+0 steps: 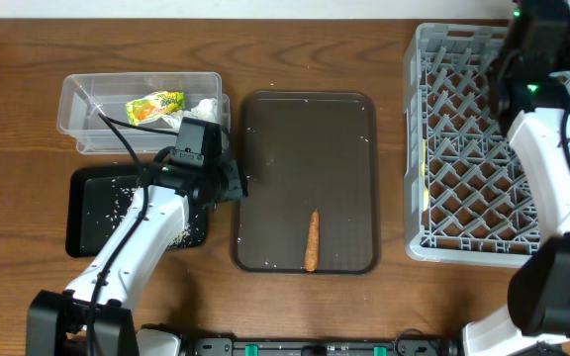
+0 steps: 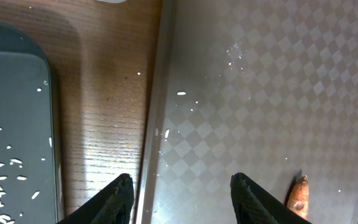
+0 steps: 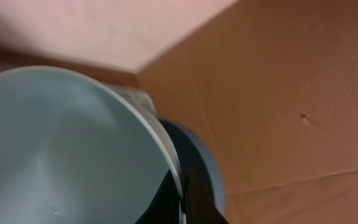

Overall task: Sort waste into correct bins and load items into the dishwasher rack
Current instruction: 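Grasp the light-blue bowl rim with the right gripper and lift it, then place the bowl upright in the dish rack beside the blue plate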

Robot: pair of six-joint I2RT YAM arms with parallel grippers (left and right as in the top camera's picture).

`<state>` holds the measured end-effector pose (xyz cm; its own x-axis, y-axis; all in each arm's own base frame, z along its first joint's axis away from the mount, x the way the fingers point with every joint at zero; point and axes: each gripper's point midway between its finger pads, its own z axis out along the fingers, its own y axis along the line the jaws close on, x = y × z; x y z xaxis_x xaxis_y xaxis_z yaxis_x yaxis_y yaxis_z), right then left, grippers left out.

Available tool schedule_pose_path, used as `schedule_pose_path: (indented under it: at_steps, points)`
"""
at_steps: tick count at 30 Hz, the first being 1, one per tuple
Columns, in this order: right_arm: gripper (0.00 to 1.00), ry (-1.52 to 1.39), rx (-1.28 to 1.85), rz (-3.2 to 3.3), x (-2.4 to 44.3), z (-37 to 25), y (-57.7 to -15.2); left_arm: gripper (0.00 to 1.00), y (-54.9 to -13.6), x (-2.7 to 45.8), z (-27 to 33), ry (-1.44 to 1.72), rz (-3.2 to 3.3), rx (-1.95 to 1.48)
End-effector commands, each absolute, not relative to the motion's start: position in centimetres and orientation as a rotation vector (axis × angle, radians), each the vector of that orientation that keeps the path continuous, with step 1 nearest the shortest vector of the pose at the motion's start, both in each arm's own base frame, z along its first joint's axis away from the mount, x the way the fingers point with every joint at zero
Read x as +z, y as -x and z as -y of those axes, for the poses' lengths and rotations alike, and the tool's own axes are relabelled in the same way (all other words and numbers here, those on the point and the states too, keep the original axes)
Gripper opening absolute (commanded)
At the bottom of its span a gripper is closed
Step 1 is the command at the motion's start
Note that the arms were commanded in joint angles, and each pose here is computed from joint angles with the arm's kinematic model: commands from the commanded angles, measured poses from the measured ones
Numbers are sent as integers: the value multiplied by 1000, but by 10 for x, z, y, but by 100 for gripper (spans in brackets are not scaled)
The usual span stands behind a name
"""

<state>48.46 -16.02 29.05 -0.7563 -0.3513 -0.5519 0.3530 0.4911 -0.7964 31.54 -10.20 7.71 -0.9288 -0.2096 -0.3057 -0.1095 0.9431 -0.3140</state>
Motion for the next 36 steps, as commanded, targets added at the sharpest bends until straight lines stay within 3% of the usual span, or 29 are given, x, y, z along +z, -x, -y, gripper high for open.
schedule_pose_path:
  at_steps: [1, 16, 36]
  points:
    - [1, 142, -1483, -2148, 265, 186, -481, 53, -320, 84, 100, 224, -2734, -414]
    - [1, 202, -1522, -2304, 184, 221, -491, 53, -320, 84, 100, 225, -2735, -414]
    - [1, 164, -1584, -2304, 186, 224, -485, 53, -320, 84, 100, 225, -2735, -414]
